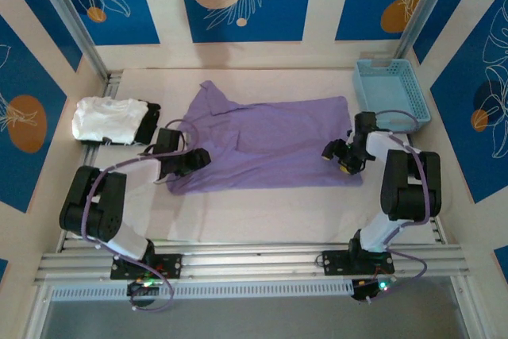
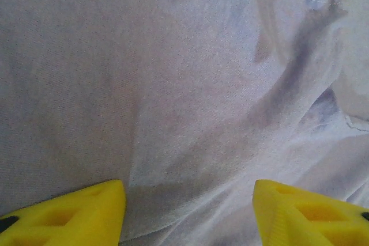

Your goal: Fold the inside-out t-shirt

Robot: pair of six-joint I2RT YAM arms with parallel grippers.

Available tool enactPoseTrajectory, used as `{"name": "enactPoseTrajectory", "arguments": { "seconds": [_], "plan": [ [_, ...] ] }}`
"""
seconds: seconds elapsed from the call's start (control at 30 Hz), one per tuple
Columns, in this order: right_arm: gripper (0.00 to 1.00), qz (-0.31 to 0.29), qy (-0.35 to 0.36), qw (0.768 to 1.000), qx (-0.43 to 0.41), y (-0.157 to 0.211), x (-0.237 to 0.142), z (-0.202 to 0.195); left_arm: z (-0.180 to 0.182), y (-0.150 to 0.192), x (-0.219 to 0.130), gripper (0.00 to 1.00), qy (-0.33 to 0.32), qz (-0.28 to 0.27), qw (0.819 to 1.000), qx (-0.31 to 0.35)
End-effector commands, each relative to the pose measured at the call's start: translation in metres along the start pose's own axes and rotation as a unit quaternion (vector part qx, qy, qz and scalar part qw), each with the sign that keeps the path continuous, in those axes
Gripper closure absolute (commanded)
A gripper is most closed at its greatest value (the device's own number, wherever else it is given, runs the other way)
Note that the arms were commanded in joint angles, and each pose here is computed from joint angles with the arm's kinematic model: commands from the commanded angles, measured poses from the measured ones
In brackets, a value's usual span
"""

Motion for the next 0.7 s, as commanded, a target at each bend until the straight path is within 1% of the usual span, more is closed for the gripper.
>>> {"name": "enactPoseTrajectory", "arguments": {
  "seconds": [0.0,0.1,0.13,0.2,0.27,0.33,0.4,0.43,0.53,0.67],
  "plan": [
    [0.34,0.089,-0.022,0.992,0.084,0.04,0.003,-0.029,0.009,0.04,-0.007,0.4,-0.003,0.043,0.999,-0.012],
    [0.34,0.061,0.002,0.993,0.105,0.053,-0.01,-0.051,0.015,0.075,-0.025,0.4,-0.015,0.056,0.998,-0.03],
    [0.35,0.044,0.008,0.993,0.111,0.058,-0.015,-0.056,0.017,0.082,-0.032,0.4,-0.021,0.051,0.998,-0.034],
    [0.35,0.014,-0.013,0.994,0.11,0.06,-0.027,-0.052,0.018,0.085,-0.045,0.4,-0.034,0.034,0.998,-0.038],
    [0.35,-0.031,-0.035,0.996,0.07,0.051,-0.043,-0.031,0.012,0.063,-0.057,0.39,-0.039,-0.013,0.999,-0.023],
    [0.34,-0.076,-0.039,0.996,0.006,0.038,-0.053,-0.004,0.008,0.032,-0.064,0.39,-0.054,-0.054,0.997,-0.003],
    [0.33,-0.112,-0.039,0.992,-0.048,0.021,-0.06,0.025,0.001,-0.003,-0.065,0.39,-0.054,-0.077,0.995,0.016],
    [0.33,-0.138,-0.028,0.988,-0.063,0.006,-0.062,0.036,-0.003,-0.022,-0.063,0.38,-0.052,-0.086,0.995,0.024],
    [0.32,-0.181,-0.009,0.98,-0.08,-0.037,-0.06,0.062,-0.007,-0.067,-0.051,0.38,-0.041,-0.104,0.993,0.029],
    [0.32,-0.208,0.069,0.973,-0.077,-0.094,-0.046,0.077,-0.008,-0.105,-0.035,0.38,-0.038,-0.109,0.993,0.03]
  ]
}}
Point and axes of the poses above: each hand's point on the last joint's axis, 136 mm out from that joint toward the fingers, its own x axis out along the fingers, its own z axis along the line the jaws close on, y = z × x, the point moved 3 cm from there along -x, back along the fingers, and after that the axes turned 15 degrees about x, right-handed, at the moved point
